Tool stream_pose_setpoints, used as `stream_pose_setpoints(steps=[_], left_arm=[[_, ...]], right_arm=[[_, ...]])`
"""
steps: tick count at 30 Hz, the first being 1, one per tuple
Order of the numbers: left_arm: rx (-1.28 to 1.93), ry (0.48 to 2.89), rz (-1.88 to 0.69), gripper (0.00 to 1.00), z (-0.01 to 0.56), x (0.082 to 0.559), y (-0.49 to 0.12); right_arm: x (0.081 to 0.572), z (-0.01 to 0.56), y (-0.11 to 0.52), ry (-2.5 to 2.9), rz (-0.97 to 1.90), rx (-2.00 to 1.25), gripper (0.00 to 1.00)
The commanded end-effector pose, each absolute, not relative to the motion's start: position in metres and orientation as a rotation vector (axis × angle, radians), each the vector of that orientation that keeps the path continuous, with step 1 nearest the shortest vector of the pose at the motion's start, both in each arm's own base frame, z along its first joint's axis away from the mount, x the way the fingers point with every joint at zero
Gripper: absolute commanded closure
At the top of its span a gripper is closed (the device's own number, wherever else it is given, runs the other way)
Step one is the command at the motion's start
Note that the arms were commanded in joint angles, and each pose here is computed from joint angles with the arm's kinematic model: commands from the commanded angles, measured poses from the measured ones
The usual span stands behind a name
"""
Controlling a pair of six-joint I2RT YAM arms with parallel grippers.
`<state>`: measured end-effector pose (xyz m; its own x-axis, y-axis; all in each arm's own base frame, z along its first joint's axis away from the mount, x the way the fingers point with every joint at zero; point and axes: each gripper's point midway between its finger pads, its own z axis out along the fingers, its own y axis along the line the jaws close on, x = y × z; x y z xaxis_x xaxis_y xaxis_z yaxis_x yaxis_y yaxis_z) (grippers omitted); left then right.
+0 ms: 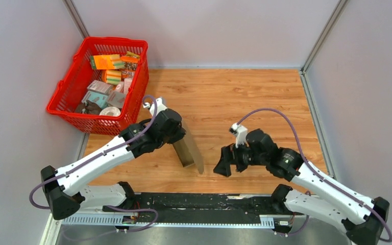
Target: Fold the paper box
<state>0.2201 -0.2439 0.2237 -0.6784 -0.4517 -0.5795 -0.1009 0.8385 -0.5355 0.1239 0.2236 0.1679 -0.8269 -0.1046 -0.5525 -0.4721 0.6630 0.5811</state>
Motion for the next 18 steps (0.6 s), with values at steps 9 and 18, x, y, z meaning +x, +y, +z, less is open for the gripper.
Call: stream_pose_setpoints(steps=[9,18], left_arm=[[-1.081,2.417,-0.432,1.00,0.198,0.220,-0.214],[-1.181,2.370,-0.454,1.00,0.189,0.218,-0.208]], right_arm=[[0.132,0.167,0.272,2.053,0.618,-0.887,0.07],[0.159,0.172,0.282,1.947,0.465,-0.839,0.26]])
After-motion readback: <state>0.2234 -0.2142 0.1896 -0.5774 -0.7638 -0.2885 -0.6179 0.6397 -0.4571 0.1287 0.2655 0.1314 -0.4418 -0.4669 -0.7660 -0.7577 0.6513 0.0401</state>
